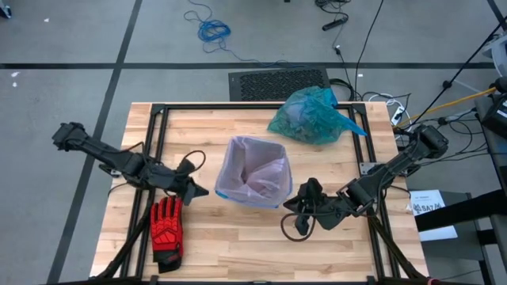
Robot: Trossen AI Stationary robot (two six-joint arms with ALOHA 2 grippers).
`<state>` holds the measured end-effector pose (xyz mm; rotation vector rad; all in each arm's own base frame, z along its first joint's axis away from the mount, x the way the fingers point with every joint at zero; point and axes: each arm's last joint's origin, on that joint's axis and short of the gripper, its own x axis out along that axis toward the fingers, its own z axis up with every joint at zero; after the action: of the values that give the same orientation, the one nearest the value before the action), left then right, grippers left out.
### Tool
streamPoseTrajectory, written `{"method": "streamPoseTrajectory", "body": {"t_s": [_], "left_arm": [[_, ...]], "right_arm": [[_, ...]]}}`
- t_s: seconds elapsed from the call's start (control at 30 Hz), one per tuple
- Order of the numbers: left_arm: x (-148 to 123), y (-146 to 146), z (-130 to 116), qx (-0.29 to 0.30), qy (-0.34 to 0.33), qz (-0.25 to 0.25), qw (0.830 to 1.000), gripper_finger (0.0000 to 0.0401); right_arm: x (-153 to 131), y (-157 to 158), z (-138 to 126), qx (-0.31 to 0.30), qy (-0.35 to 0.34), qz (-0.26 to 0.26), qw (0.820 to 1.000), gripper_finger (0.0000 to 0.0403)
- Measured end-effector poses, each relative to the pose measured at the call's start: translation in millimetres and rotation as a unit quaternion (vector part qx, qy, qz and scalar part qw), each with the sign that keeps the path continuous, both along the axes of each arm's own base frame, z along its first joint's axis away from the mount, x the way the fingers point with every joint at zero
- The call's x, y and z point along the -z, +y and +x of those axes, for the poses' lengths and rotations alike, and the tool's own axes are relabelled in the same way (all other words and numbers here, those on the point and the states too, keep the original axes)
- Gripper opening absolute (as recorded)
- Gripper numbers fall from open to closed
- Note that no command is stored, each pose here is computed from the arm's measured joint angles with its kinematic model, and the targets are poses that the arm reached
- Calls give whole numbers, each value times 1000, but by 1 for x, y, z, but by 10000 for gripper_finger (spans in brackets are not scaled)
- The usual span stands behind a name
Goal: Place trash/remove bag and relplace
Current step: Put the pink trash bag into the trash bin
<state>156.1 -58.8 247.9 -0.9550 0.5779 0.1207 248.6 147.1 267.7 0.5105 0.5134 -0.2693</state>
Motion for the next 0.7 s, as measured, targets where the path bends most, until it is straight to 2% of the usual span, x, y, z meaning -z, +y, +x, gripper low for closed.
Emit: {"method": "streamPoseTrajectory", "body": {"t_s": [0.1,0.23,0.3,0.5,0.7], "left_arm": [[-5,-4,-2,-1,-9,8,1000,0],[-23,-1,-3,-49,-90,30,994,0],[-28,-1,-3,-50,-114,34,992,0],[-2,-8,14,-65,-46,42,996,0],[16,-15,30,-73,-30,48,996,0]], "right_arm": [[0,0,0,0,0,0,1000,0],[0,0,0,1,0,0,1000,0],[0,-2,1,2,0,0,1000,0],[1,-9,5,4,7,-24,1000,0],[4,-21,9,7,30,-38,999,0]]}}
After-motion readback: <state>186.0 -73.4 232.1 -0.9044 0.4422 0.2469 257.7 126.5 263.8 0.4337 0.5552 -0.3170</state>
